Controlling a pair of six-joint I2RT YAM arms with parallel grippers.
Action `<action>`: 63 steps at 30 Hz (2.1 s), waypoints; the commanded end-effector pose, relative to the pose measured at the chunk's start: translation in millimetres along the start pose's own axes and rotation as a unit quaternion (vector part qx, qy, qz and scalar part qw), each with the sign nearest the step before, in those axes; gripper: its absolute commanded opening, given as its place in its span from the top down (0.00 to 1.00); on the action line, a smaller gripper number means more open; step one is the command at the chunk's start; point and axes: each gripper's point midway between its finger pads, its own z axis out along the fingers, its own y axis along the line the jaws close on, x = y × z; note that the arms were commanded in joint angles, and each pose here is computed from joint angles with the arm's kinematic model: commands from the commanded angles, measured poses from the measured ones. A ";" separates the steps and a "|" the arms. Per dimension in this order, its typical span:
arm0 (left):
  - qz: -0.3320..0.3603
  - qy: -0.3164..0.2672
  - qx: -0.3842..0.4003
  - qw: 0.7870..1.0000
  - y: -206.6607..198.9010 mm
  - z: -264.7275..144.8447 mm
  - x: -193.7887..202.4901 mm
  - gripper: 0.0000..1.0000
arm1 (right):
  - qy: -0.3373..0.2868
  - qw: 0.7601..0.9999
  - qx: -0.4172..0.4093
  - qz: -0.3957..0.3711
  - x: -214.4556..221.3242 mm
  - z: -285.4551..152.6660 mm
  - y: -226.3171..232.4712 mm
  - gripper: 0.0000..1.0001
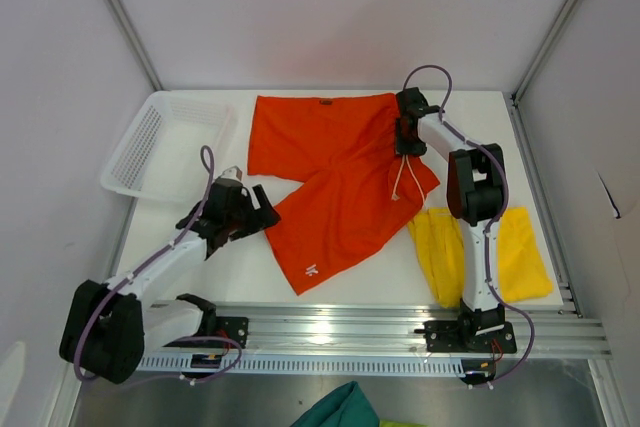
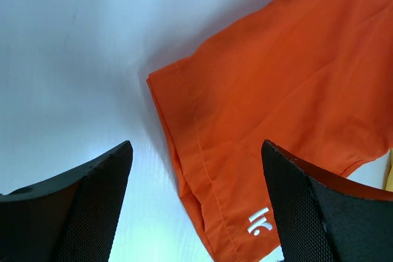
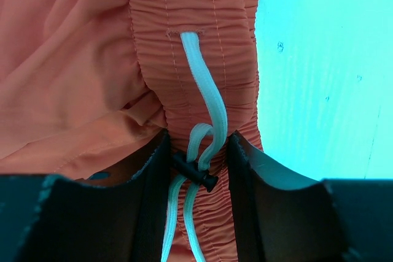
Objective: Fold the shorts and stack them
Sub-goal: Flatten the shorts out
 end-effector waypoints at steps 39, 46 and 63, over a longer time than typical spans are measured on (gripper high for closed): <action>0.017 -0.154 -0.012 0.988 -7.1 48.2 -99.9 1.00 | 0.044 0.999 -0.002 0.004 37.5 19.5 -12.2 0.73; 0.086 -0.186 -0.021 0.979 -22.6 35.1 -100.5 1.00 | 0.045 0.999 -0.005 0.005 37.5 19.9 -11.8 0.74; 0.161 -0.102 -0.202 0.961 3.2 44.1 -59.4 1.00 | 0.049 0.999 -0.011 0.010 39.0 20.9 -12.6 0.75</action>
